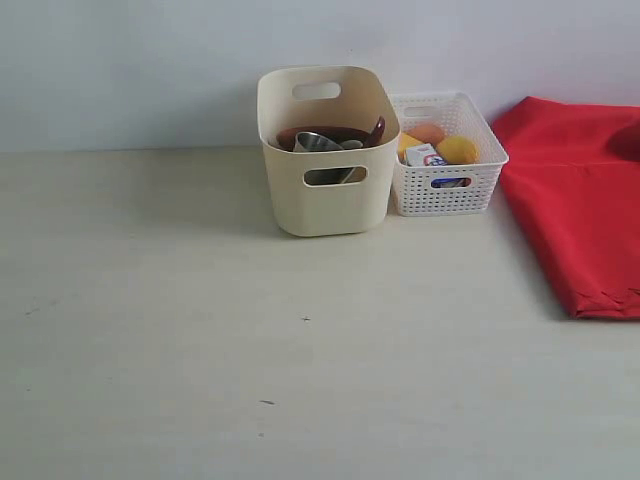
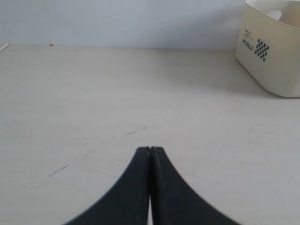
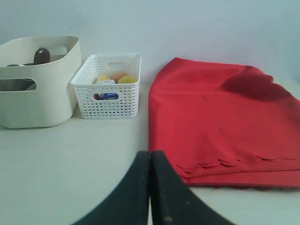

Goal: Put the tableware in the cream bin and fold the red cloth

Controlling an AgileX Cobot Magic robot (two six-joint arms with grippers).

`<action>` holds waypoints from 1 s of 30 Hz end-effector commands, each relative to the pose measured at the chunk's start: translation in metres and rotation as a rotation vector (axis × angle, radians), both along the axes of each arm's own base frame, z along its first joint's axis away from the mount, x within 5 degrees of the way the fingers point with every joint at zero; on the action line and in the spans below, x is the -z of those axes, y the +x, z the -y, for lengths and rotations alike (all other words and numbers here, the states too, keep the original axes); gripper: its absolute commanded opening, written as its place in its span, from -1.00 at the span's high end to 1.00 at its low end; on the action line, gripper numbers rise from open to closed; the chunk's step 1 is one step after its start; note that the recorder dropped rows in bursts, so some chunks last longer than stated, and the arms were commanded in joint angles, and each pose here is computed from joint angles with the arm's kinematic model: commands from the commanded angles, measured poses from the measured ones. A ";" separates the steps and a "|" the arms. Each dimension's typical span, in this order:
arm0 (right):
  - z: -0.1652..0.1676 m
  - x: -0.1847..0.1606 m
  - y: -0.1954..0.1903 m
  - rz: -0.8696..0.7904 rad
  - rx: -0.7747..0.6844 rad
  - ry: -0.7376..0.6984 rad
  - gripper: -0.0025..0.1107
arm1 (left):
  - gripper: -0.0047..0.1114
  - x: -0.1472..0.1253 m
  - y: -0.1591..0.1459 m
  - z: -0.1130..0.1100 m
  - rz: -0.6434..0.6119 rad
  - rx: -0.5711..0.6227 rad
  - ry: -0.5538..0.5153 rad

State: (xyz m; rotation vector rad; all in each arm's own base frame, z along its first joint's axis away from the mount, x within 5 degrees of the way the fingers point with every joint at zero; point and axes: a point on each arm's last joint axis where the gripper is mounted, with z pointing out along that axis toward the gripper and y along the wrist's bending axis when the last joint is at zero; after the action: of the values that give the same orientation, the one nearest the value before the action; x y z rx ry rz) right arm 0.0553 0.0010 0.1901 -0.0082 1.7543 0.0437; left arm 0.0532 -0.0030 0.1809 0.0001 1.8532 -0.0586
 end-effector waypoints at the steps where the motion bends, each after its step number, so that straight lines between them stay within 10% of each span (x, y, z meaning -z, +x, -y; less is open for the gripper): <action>1: -0.002 0.001 0.000 0.005 -0.029 -0.021 0.96 | 0.92 -0.001 0.000 0.000 0.017 -0.005 -0.004; 30: -0.003 0.003 -0.001 -0.012 -0.035 -0.025 0.96 | 0.92 -0.001 0.000 0.000 0.018 -0.004 0.000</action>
State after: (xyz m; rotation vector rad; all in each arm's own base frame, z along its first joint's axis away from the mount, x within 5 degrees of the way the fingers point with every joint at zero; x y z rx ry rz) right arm 0.0549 0.0034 0.1889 -0.0455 1.7673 0.0531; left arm 0.0532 -0.0030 0.1809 0.0001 1.8532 -0.0586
